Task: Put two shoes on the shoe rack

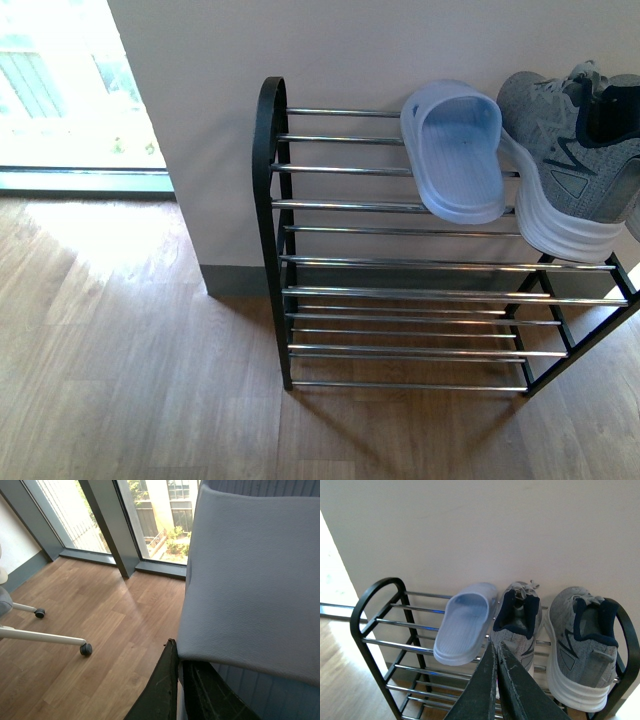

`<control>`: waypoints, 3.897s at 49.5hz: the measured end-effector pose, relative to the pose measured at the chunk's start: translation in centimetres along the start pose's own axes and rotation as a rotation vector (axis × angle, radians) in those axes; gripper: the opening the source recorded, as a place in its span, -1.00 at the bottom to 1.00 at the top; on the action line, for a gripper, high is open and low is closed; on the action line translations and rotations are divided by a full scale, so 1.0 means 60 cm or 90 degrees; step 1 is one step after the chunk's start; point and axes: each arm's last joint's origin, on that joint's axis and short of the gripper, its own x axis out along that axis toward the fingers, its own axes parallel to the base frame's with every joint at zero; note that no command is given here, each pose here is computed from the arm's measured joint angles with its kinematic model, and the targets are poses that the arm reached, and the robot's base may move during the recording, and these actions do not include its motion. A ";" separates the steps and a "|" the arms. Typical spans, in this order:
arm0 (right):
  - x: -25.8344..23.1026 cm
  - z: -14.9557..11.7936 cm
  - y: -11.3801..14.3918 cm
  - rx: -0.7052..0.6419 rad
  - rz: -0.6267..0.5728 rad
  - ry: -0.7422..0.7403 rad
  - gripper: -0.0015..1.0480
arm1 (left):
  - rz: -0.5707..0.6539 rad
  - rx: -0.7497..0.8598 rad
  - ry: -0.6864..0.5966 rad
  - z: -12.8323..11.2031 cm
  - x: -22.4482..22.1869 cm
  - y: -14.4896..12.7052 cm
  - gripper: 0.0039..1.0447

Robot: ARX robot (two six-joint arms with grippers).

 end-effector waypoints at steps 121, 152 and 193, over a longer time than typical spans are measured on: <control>-0.081 0.008 0.000 0.000 0.000 -0.016 0.82 | -0.415 -0.273 0.168 0.129 0.099 -0.137 -0.97; -0.081 0.008 0.000 0.000 0.000 -0.016 0.82 | -0.507 -0.218 0.293 0.130 0.232 -0.320 -0.97; -0.081 0.009 0.000 0.000 0.000 -0.016 0.82 | -0.556 -0.157 0.356 0.113 0.298 -0.474 -0.97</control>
